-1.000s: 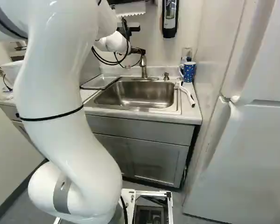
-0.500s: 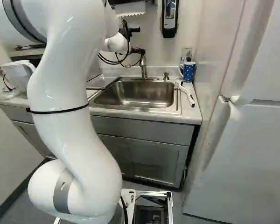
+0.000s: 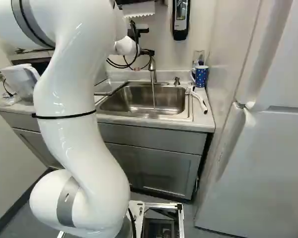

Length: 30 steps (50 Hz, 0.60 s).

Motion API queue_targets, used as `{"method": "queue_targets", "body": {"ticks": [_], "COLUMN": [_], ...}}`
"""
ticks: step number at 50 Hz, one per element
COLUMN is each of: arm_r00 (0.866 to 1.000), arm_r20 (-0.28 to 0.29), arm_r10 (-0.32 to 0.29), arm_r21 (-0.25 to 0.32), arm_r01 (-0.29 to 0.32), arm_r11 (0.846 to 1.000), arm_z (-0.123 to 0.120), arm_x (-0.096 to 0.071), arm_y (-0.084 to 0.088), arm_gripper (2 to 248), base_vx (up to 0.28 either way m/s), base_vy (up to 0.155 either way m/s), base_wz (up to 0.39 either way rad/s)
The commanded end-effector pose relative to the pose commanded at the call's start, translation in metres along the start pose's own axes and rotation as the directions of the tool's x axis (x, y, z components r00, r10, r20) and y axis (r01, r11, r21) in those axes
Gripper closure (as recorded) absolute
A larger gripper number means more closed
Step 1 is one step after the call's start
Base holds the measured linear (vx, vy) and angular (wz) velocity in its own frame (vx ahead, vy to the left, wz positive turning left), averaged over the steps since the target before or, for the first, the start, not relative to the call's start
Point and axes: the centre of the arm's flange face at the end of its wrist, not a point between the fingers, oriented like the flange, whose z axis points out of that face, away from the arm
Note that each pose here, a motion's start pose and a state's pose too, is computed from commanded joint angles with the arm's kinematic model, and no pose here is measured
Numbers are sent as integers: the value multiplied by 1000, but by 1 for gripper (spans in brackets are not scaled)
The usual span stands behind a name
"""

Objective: Rinse the cup and place it in the tray

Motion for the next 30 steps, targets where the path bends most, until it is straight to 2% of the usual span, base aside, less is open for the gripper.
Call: {"method": "queue_targets", "body": {"ticks": [30], "arm_r00": [1000], "arm_r20": [2], "arm_r10": [0], "arm_r21": [0], "arm_r01": [0], "arm_r11": [1000], "arm_z": [-3], "arm_x": [0], "arm_y": [0], "arm_gripper": [3], "base_vx": [0], "base_vy": [0], "base_wz": [0]}}
